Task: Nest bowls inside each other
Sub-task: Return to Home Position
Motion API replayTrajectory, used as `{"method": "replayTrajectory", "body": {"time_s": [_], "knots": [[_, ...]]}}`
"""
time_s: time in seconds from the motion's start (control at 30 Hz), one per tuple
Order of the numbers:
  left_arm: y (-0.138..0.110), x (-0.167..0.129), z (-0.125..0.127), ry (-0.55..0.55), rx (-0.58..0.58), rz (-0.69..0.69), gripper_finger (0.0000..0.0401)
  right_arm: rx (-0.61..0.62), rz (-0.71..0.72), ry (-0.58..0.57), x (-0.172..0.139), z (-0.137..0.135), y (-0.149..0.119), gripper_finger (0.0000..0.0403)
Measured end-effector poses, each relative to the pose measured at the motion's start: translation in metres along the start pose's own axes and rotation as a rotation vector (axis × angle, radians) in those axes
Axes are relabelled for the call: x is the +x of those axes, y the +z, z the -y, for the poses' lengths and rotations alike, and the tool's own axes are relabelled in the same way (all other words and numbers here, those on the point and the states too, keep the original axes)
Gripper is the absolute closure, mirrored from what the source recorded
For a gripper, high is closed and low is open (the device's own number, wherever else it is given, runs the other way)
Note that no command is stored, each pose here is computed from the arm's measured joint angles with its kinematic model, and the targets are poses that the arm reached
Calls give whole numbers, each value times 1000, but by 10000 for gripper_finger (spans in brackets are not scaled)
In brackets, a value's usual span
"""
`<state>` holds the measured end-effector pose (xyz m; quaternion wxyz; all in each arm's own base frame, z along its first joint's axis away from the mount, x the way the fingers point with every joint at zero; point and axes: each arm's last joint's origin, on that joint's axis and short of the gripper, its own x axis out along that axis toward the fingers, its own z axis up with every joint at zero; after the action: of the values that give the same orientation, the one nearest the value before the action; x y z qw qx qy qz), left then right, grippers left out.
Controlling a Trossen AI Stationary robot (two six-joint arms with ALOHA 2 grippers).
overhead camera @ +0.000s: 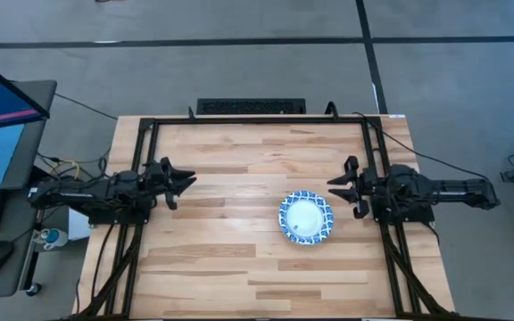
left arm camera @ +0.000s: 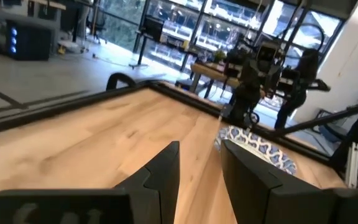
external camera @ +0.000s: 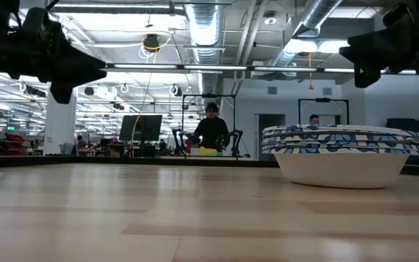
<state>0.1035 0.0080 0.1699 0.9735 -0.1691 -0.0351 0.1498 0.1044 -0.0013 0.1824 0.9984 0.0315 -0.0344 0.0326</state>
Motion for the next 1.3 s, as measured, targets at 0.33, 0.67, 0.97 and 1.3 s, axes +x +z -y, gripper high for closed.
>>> {"method": "replayTrajectory", "body": {"time_s": [0.33, 0.67, 0.97, 1.3], "knots": [[2, 0, 1, 0, 7, 23, 294, 57, -20, -33, 1, 2, -10, 262], [-1, 0, -1, 13, 1, -11, 294, 126, -126, -48, 0, 2, -21, 262], [-2, 0, -1, 15, 4, -18, 371, 118, -26, -37, 0, 2, -11, 262], [-5, 0, -2, 33, -20, -37, 400, 196, -21, -48, 0, 2, -11, 262]]}}
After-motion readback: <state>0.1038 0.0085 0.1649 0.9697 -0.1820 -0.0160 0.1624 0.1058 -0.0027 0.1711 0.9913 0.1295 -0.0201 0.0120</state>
